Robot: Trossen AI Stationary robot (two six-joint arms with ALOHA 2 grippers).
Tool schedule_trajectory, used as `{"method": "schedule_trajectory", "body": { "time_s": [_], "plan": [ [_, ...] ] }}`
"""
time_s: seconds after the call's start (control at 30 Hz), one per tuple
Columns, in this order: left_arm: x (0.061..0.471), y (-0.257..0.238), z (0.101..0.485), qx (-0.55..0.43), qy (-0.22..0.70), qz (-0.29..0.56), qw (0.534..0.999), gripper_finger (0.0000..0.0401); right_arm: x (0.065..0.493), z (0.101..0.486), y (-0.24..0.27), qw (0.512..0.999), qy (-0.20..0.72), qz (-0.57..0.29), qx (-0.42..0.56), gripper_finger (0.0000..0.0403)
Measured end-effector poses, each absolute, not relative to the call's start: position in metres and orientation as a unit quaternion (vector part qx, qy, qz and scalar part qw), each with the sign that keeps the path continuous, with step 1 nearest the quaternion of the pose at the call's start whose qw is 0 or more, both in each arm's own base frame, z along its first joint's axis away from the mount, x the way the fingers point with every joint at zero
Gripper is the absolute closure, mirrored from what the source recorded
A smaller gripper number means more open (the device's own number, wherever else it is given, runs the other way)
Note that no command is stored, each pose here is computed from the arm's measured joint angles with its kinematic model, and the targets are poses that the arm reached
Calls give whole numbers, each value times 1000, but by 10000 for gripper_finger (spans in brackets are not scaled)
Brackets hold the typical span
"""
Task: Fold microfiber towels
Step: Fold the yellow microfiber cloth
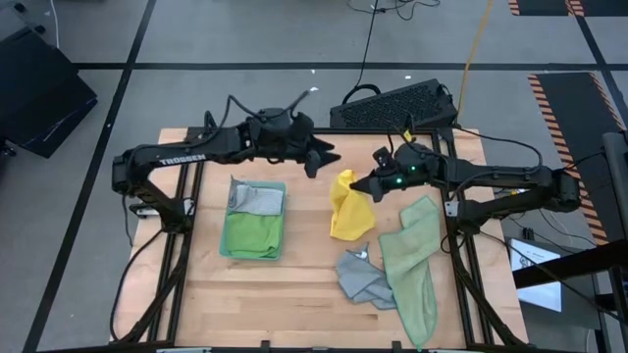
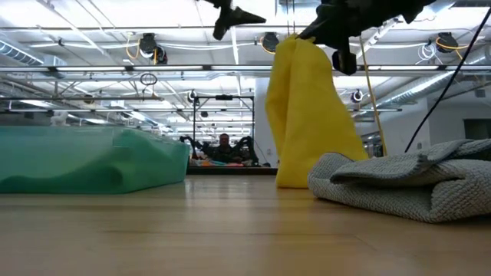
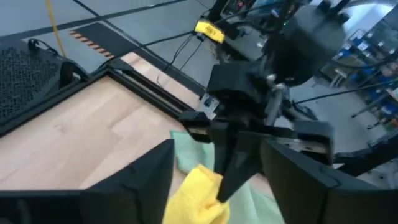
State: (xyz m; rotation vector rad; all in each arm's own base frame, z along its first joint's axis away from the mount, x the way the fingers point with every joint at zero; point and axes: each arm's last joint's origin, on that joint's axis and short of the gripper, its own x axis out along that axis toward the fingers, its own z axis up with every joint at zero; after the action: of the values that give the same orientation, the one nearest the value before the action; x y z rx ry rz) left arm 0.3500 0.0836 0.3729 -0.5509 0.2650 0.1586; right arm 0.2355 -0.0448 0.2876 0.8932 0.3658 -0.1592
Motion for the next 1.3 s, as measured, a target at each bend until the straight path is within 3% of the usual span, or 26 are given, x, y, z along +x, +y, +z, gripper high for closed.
{"method": "schedule_trajectory", "body": {
  "time_s": [0.17,0.43,0.6,0.77,0.83,1.07,1.3],
  "plan": [
    [368,86,343,-271,187,78,941,121,237,286,-45,897,181,-72,397,401],
    [396,92,316,-217,177,21,960,150,236,286,-47,909,182,-67,368,401],
    [406,94,310,-204,157,-58,964,205,236,286,-45,912,192,-37,360,401],
    [404,100,310,-219,162,-94,958,351,233,289,-45,912,185,-45,363,393],
    [401,103,310,-239,168,-99,951,385,232,291,-45,914,179,-54,361,388],
    [393,110,319,-243,163,-76,953,372,231,291,-46,921,179,-54,342,389],
    [375,103,330,-222,195,-43,954,390,231,292,-46,926,176,-53,331,389]
  ]
}}
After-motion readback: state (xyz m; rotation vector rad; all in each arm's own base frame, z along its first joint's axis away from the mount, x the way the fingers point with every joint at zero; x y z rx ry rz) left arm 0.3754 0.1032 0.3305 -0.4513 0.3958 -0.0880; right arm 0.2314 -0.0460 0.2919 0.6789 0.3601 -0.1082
